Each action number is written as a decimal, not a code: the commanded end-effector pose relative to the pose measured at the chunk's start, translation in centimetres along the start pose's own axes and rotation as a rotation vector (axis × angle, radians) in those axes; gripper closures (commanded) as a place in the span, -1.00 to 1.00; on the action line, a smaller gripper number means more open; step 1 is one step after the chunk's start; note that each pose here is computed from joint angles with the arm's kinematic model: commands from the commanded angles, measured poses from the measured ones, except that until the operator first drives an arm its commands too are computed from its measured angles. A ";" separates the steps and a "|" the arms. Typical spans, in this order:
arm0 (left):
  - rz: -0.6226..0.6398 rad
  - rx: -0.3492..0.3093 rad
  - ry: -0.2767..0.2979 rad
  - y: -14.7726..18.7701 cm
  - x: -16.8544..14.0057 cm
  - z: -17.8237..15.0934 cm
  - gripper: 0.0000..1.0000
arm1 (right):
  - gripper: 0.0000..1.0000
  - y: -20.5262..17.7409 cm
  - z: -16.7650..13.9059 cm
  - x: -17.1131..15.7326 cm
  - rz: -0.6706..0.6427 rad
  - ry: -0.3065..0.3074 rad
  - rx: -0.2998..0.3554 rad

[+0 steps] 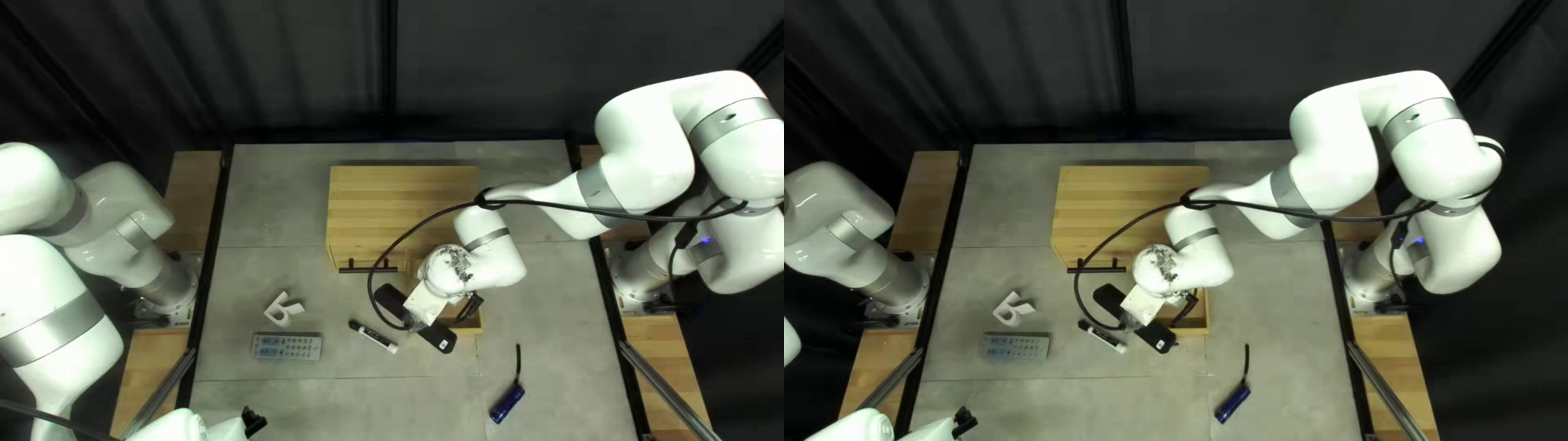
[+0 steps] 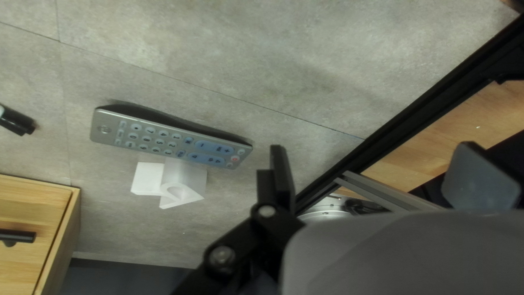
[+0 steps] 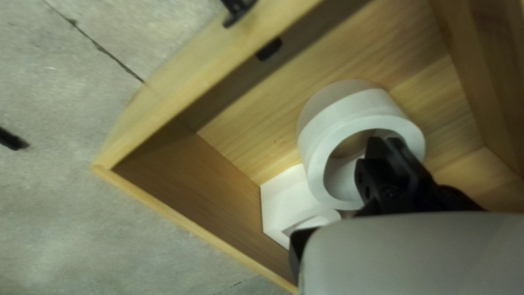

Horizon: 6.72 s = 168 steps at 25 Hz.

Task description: Open drawers and place objects into drawer and close

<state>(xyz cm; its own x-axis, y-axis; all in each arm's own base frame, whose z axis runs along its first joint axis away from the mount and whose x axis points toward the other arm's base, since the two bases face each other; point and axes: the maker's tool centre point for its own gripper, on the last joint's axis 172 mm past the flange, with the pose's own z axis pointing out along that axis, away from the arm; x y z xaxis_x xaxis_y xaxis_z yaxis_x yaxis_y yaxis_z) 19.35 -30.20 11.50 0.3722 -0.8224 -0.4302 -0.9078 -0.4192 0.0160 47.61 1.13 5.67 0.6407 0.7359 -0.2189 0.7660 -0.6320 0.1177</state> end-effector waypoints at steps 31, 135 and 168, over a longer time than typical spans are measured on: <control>0.000 0.000 0.000 0.0 0.0 0.0 -1.00 | 1.00 -6.8 -4.3 3.0 -0.701 0.009 -0.123; 0.000 0.000 0.000 0.0 0.0 0.0 -1.00 | 1.00 -4.9 -7.2 2.3 -0.723 -0.142 -0.129; 0.000 0.000 0.000 0.0 0.0 0.0 -1.00 | -1.00 -34.4 -7.5 2.6 -0.404 -0.101 -0.003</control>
<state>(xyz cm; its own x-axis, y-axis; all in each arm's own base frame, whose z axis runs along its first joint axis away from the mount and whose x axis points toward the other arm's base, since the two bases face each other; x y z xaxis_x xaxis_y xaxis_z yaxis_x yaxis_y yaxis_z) 19.34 -30.20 11.50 0.3722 -0.8224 -0.4302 -0.9078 -0.4192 0.0160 24.36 26.08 8.58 0.2761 0.8978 -0.3432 0.9560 -0.2935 0.0012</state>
